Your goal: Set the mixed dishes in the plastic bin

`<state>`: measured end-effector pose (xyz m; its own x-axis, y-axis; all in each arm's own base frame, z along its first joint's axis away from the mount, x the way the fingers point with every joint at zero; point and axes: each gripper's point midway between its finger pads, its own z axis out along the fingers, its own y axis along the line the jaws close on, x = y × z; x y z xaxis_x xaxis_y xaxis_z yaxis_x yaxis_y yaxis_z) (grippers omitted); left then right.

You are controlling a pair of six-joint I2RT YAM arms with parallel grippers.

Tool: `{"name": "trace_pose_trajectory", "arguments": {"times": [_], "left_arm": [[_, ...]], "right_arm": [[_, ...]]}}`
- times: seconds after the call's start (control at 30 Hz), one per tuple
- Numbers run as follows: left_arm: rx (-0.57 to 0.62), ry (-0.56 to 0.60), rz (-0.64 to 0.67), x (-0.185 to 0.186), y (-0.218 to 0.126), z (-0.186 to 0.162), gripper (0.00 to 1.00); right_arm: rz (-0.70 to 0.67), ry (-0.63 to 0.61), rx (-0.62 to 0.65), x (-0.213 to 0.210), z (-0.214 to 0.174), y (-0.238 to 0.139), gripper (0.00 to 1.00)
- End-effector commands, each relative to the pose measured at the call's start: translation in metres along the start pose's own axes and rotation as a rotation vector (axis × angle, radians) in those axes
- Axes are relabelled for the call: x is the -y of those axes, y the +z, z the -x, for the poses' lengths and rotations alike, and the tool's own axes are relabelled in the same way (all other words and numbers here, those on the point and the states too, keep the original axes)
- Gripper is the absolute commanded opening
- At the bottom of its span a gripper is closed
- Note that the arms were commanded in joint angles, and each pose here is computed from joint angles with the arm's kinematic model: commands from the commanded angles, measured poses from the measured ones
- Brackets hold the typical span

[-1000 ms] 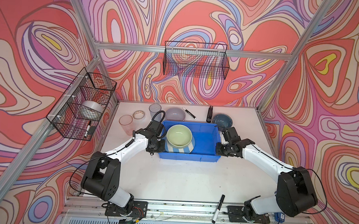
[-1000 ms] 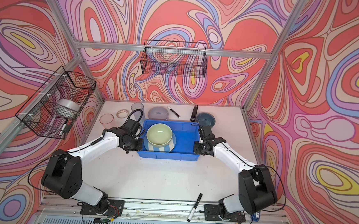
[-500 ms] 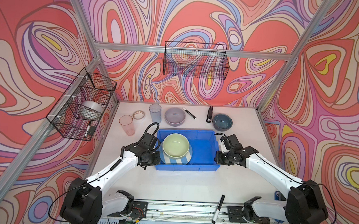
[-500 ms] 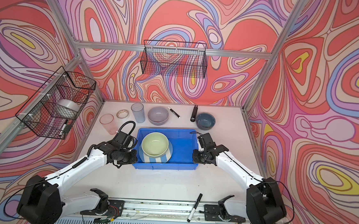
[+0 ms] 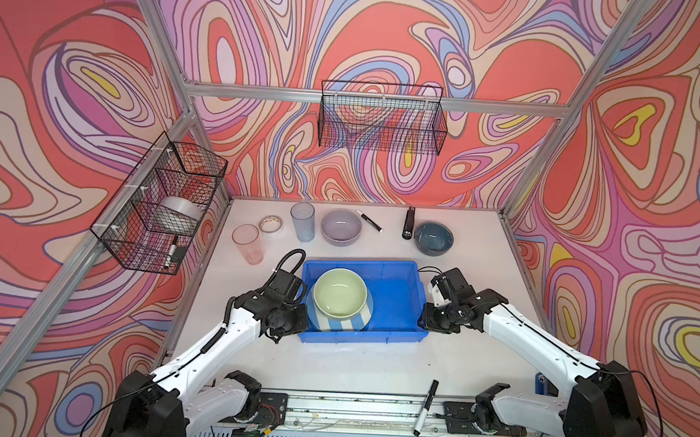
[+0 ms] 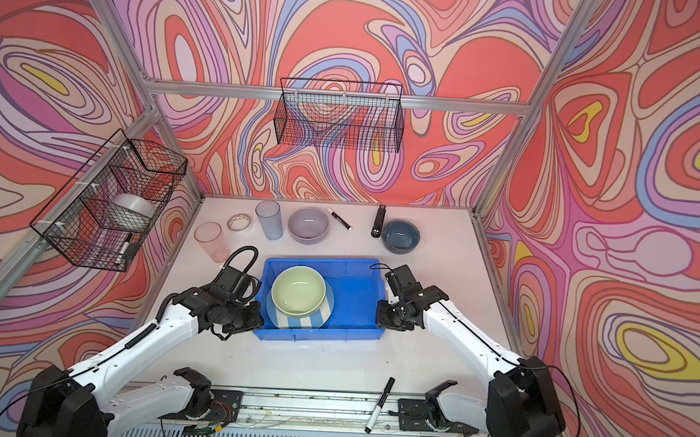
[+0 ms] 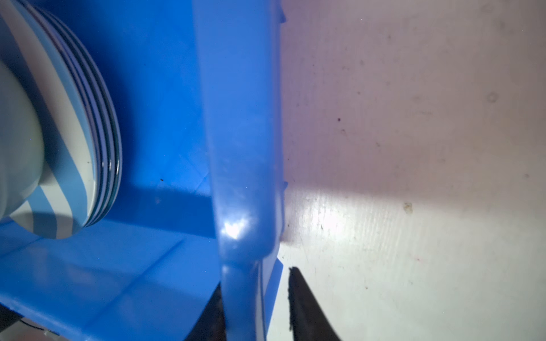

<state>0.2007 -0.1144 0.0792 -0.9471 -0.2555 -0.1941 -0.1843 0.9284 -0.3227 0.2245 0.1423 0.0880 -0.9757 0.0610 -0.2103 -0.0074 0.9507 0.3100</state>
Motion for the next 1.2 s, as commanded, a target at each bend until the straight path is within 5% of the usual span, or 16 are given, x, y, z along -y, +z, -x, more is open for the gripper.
{"name": "trace_pose_trajectory", "arguments": {"times": [0.0,0.23,0.43,0.83,1.17], "left_arm": [[-0.036,-0.077,0.094,-0.020,-0.007,-0.010,0.32],[0.048,-0.032,0.118,-0.016,-0.036,0.009,0.46],[0.136,-0.004,0.107,-0.005,-0.056,0.041,0.48],[0.234,0.009,0.040,-0.003,-0.078,0.097,0.53],[0.293,0.002,0.026,-0.008,-0.082,0.108,0.54]], "right_arm": [[-0.056,-0.022,0.038,0.001,0.015,-0.017,0.39],[-0.126,-0.100,0.187,-0.011,0.069,-0.058,0.57],[-0.059,-0.189,0.283,-0.051,0.132,-0.061,0.62],[0.114,-0.275,0.395,-0.131,0.267,0.006,0.59],[0.177,-0.267,0.381,-0.154,0.318,0.079,0.53]]}}
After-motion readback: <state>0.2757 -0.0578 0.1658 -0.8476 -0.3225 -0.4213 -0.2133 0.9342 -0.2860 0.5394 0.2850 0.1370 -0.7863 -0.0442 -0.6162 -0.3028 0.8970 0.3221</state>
